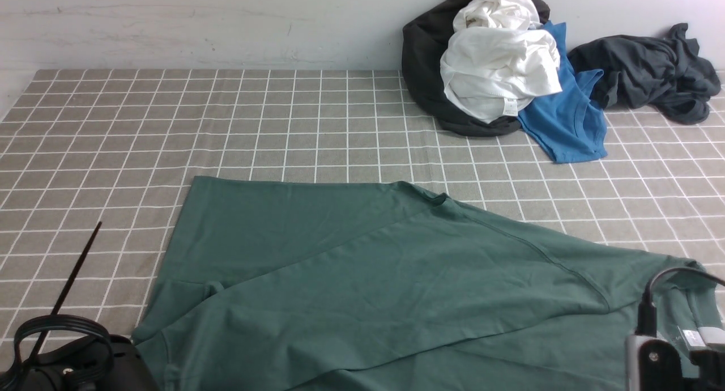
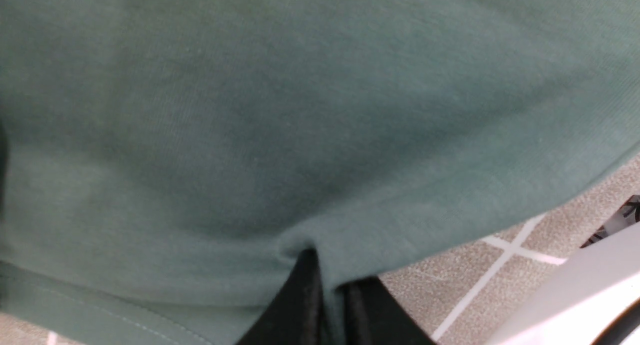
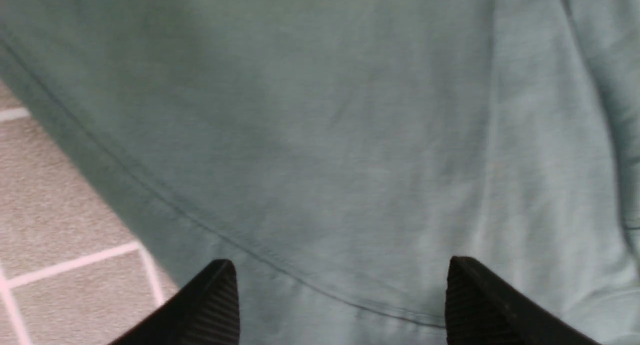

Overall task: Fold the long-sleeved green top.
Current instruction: Use both arms simultaneously to clamp the lower edge of the clothing fabric, then use both arms to drag the lower edge of the fabric forward and fold it over the upper edge, then use the right arm to clamp the right edge of the fabric, then use the right arm to drag the right edge of the fabric to the left and folds it over the left edge

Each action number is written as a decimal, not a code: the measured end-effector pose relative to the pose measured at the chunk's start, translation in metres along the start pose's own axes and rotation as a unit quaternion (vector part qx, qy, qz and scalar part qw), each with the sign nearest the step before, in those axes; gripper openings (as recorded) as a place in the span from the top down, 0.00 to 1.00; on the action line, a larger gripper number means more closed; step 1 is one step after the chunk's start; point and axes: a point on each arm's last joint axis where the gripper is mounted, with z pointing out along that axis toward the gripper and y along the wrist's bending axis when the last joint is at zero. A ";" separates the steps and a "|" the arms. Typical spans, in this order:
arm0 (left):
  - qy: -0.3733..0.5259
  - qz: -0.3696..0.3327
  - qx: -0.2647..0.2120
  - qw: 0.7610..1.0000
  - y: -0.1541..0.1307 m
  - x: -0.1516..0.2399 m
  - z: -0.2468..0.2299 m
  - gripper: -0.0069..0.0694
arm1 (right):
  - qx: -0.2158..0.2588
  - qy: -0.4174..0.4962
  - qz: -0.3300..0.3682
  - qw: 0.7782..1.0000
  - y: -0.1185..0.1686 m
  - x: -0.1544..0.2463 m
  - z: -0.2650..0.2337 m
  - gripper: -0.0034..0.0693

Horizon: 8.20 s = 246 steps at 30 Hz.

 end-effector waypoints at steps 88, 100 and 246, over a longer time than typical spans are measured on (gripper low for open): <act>-0.149 -0.206 -0.086 0.963 0.328 -0.087 -0.067 0.89 | -0.014 0.035 0.167 0.985 -0.286 -0.043 0.128 0.95; -0.160 -0.218 -0.101 0.957 0.342 -0.088 -0.052 0.62 | 0.028 0.025 0.215 0.976 -0.292 -0.039 0.152 0.81; -0.360 -0.333 -0.100 0.866 0.134 0.038 -0.158 0.92 | 0.161 -0.102 0.534 0.824 -0.277 -0.023 -0.122 0.87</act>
